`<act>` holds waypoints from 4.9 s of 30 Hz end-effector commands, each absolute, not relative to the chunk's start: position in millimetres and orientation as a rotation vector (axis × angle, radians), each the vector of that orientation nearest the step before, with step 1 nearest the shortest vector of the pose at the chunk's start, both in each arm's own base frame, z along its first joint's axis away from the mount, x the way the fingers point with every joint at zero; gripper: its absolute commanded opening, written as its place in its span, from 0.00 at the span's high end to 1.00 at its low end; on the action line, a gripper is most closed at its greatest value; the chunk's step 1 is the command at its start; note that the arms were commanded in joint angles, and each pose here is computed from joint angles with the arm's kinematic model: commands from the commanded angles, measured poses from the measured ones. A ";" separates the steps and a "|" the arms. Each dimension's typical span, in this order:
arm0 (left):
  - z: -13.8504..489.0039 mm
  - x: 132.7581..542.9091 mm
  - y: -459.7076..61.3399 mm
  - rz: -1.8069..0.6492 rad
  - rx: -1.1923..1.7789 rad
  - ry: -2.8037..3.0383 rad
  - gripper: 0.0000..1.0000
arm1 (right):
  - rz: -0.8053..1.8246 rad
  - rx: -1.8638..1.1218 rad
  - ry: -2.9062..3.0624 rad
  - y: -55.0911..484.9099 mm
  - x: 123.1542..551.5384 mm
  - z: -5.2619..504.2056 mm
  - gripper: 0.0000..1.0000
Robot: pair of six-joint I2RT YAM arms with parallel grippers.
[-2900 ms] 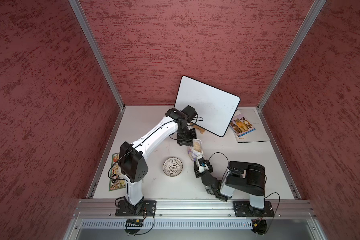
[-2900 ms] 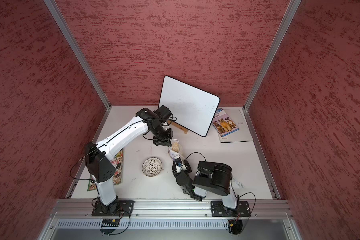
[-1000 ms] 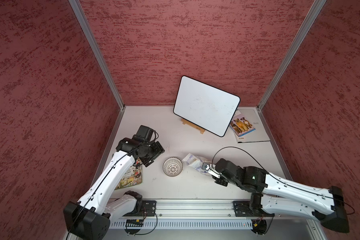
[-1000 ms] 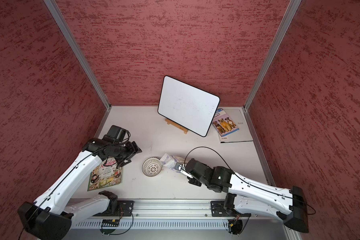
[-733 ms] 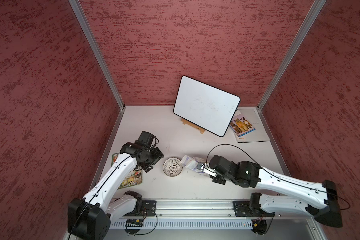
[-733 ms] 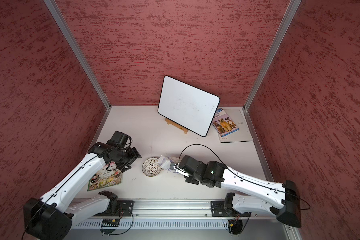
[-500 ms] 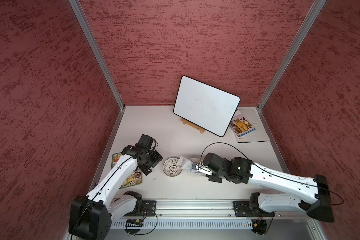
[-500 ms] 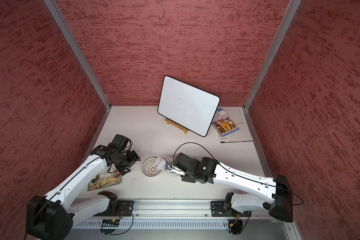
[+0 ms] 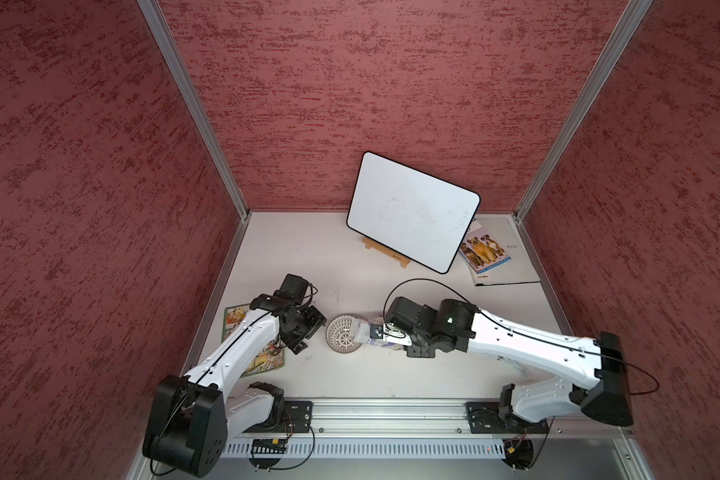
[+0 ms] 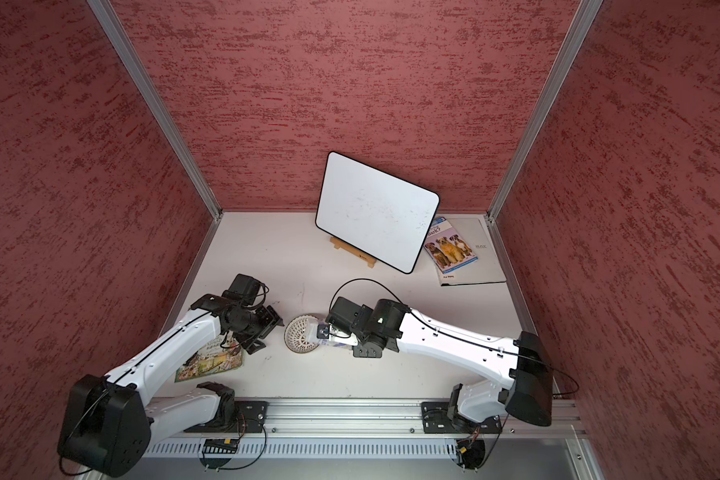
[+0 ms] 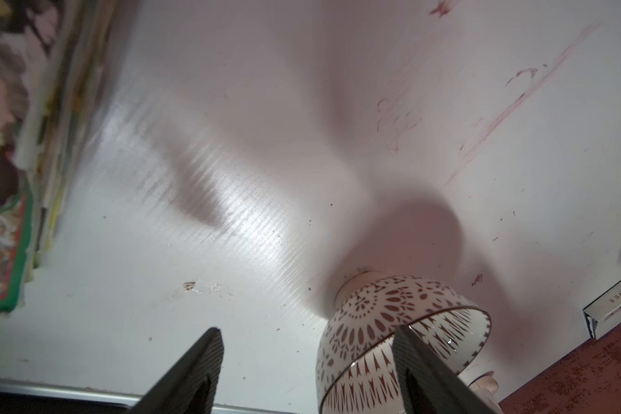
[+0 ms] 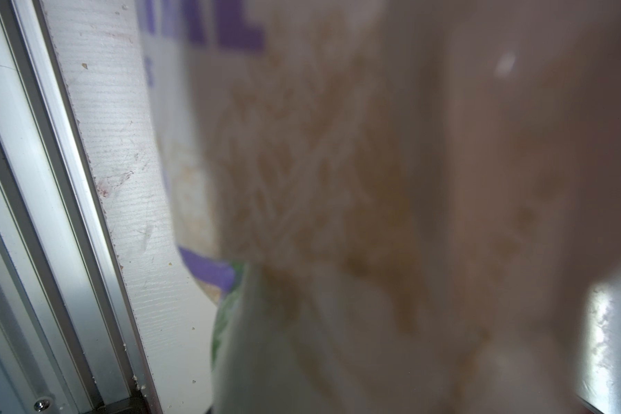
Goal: Pour the oats into the breakfast bowl
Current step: Pour the oats into the bowl.
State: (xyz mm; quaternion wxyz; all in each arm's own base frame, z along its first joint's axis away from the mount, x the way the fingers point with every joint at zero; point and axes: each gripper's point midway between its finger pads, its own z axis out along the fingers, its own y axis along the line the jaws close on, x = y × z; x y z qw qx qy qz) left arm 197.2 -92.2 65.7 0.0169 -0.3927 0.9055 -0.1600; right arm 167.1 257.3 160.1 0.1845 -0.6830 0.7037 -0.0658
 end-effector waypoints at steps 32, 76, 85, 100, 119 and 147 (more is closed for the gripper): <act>49.5 201.3 -103.4 -0.583 -1.181 2.862 0.25 | -0.576 -2.147 1.851 259.0 202.1 192.8 1.00; 50.7 199.4 -114.7 -0.667 -1.149 2.875 0.27 | -0.930 -2.256 1.615 284.0 241.6 199.2 1.00; 55.9 201.3 -118.2 -0.686 -1.132 2.873 0.27 | -0.979 -2.288 1.551 290.0 243.9 194.4 1.00; 57.3 202.0 -120.4 -0.683 -1.119 2.881 0.27 | -1.065 -2.206 1.434 295.2 254.7 220.8 1.00; 58.2 198.2 -118.2 -0.669 -1.119 2.886 0.28 | -1.113 -2.185 1.302 293.5 239.4 231.5 1.00; 60.5 194.8 -116.1 -0.674 -1.143 2.858 0.28 | -1.241 -2.149 1.187 291.5 238.7 234.4 1.00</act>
